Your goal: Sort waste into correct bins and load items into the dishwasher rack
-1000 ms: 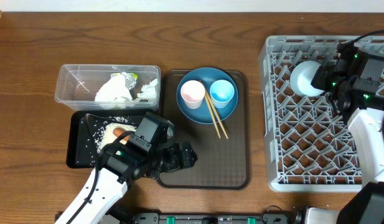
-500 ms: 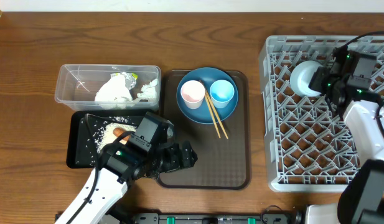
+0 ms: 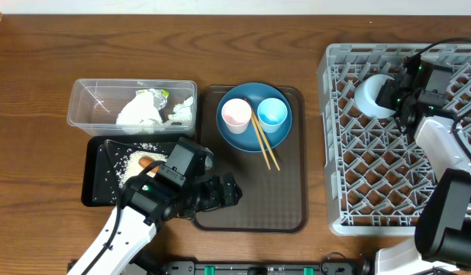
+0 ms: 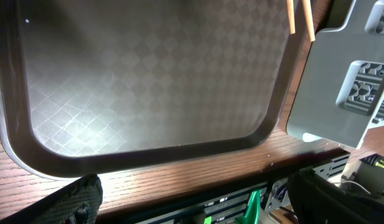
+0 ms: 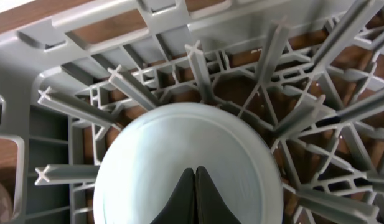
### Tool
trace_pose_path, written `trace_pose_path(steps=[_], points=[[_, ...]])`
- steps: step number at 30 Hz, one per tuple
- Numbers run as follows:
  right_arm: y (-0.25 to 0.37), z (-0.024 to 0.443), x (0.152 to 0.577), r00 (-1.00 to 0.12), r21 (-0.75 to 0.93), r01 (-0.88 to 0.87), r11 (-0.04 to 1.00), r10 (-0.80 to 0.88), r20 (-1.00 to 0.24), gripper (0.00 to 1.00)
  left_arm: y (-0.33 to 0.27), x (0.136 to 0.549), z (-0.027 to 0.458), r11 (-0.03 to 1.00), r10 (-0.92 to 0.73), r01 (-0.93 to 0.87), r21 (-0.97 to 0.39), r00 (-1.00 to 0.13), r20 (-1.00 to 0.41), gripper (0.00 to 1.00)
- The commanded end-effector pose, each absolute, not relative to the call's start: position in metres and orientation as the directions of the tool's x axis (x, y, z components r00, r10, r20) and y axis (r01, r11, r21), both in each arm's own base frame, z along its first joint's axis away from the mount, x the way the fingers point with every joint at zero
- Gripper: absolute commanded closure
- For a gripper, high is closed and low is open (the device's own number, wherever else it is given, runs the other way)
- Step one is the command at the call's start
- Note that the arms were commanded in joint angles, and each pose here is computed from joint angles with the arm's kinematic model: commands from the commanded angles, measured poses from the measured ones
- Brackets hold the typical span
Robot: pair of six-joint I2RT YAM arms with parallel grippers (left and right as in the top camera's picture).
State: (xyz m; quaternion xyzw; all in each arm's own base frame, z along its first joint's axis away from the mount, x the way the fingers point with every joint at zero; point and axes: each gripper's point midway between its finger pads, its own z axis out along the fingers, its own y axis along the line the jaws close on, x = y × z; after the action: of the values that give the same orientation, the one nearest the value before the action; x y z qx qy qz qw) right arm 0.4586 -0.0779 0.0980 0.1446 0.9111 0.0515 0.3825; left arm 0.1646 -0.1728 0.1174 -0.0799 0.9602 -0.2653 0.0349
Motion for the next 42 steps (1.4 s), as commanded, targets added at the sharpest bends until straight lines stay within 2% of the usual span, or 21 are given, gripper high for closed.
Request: trace_pose_path(steps=[1, 7, 13, 16, 21, 25, 29, 34, 38, 39, 40, 42], points=[[-0.071, 0.102, 0.463, -0.657, 0.238, 0.197, 0.951, 0.309, -0.688, 0.99, -0.175, 0.167, 0.126, 0.84, -0.169, -0.121, -0.529, -0.985, -0.043, 0.02], [-0.057, 0.155, 0.458, -0.592, 0.282, 0.121, 0.952, 0.297, -0.749, 0.99, -0.175, 0.167, 0.126, 0.84, -0.169, -0.121, -0.529, -0.985, -0.043, 0.02], [-0.033, 0.215, 0.43, -0.545, 0.397, 0.082, 0.914, 0.374, -0.75, 0.97, -0.175, 0.167, 0.126, 0.84, -0.169, -0.121, -0.529, -0.985, -0.043, 0.02], [-0.006, 0.231, 0.406, -0.589, 0.465, -0.004, 0.886, 0.373, -0.717, 0.8, -0.175, 0.167, 0.125, 0.84, -0.169, -0.121, -0.529, -0.985, -0.042, 0.02], [0.012, 0.214, 0.363, -0.717, 0.524, 0.041, 0.851, 0.391, -0.577, 0.62, -0.175, 0.167, 0.126, 0.84, -0.168, -0.121, -0.529, -0.985, -0.043, 0.02], [0.021, 0.187, 0.333, -0.814, 0.52, 0.094, 0.849, 0.366, -0.451, 0.59, -0.175, 0.167, 0.125, 0.84, -0.169, -0.121, -0.529, -0.985, -0.043, 0.02], [0.038, 0.178, 0.317, -0.866, 0.498, 0.035, 0.867, 0.275, -0.417, 0.57, -0.175, 0.167, 0.125, 0.84, -0.169, -0.121, -0.529, -0.985, -0.043, 0.02], [0.068, 0.174, 0.309, -0.895, 0.472, -0.052, 0.88, 0.169, -0.412, 0.43, -0.175, 0.167, 0.126, 0.84, -0.169, -0.121, -0.529, -0.985, -0.043, 0.02], [0.086, 0.168, 0.299, -0.914, 0.441, -0.092, 0.893, 0.1, -0.393, 0.36, -0.175, 0.167, 0.126, 0.84, -0.169, -0.121, -0.529, -0.985, -0.043, 0.02], [0.09, 0.168, 0.297, -0.916, 0.44, -0.105, 0.892, 0.086, -0.392, 0.29, -0.175, 0.167, 0.126, 0.84, -0.169, -0.121, -0.529, -0.985, -0.043, 0.02], [0.095, 0.168, 0.295, -0.918, 0.442, -0.118, 0.889, 0.072, -0.391, 0.16, -0.175, 0.167, 0.125, 0.84, -0.169, -0.121, -0.529, -0.985, -0.043, 0.02], [0.103, 0.168, 0.293, -0.924, 0.454, -0.11, 0.884, 0.078, -0.374, 0.08, -0.175, 0.167, 0.126, 0.84, -0.169, -0.121, -0.529, -0.985, -0.043, 0.02]])
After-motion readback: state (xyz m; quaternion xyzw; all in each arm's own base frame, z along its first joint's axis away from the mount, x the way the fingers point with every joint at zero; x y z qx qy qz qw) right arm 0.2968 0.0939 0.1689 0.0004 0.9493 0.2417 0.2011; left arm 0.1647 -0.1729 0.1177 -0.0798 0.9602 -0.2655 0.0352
